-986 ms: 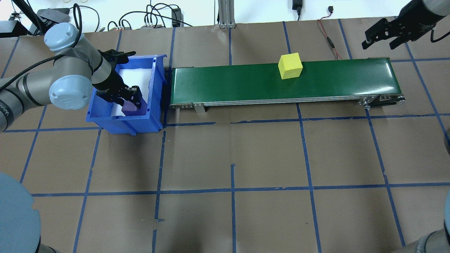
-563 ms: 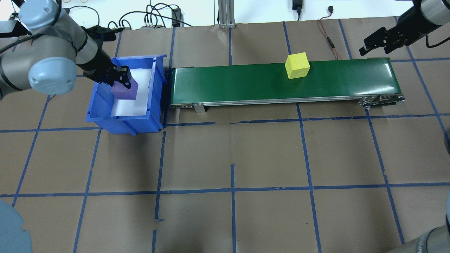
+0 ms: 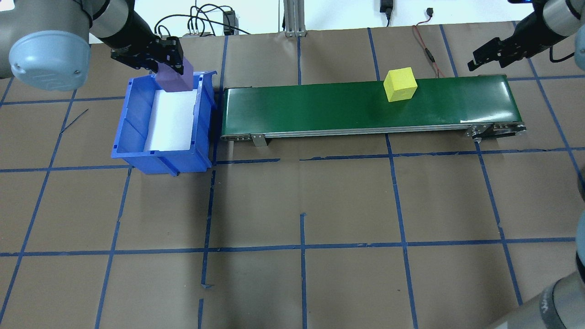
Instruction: Move block left to right into plate
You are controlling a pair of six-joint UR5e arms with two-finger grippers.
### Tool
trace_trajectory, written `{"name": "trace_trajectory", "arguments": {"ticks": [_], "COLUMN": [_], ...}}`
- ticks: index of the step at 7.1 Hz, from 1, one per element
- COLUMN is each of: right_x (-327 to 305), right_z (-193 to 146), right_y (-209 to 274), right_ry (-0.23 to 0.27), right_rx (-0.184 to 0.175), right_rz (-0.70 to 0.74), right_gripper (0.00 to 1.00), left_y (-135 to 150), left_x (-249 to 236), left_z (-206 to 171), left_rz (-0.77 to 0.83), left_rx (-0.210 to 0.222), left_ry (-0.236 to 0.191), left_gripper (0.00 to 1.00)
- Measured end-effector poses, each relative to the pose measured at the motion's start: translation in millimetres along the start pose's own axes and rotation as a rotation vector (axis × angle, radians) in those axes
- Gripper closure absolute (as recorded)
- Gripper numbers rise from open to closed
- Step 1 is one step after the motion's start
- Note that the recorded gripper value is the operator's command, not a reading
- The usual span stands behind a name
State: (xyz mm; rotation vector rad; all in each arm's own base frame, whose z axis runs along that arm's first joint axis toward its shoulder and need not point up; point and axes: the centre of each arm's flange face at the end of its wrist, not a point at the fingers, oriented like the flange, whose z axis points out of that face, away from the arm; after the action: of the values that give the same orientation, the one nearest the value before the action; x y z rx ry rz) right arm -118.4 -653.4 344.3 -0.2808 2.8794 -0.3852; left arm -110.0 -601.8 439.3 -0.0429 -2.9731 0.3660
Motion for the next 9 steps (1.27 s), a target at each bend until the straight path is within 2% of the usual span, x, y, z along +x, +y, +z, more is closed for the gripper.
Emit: {"name": "trace_trajectory", "arguments": {"ticks": [1,3,5,6,7,9], "right_x": [10.8,17.3,20.0,20.9,21.1,19.8], "right_z": [5.9,14.3,20.3,22.4,24.2,27.6], "right_y": [-5.8,-9.2,-10.2,-10.2,-9.9,-10.2], "right_ry": [-0.001,-0.015,-0.025,-0.027,-0.03,-0.054], "right_rx": [0.002,0.003,0.001,-0.002,-0.003,0.005], "right_rz": [0.01,0.035,0.066,0.084,0.095,0.106], "right_gripper": [0.0,0.0,0.0,0.0,0.0,0.0], "left_y": [-0.8,-8.7,-11.6,-8.7,-3.8,1.2], "left_x": [24.9,56.6,77.7,80.7,81.1,80.1], "left_z": [5.7,53.0,109.8,129.0,142.7,154.4], "left_rz": [-0.011,0.01,0.044,0.047,0.047,0.045], "left_rx": [0.007,0.007,-0.017,-0.04,-0.064,-0.083], "left_ry": [0.021,0.067,0.085,0.088,0.088,0.086], "left_gripper": [0.57,0.57,0.48,0.36,0.16,0.04]}}
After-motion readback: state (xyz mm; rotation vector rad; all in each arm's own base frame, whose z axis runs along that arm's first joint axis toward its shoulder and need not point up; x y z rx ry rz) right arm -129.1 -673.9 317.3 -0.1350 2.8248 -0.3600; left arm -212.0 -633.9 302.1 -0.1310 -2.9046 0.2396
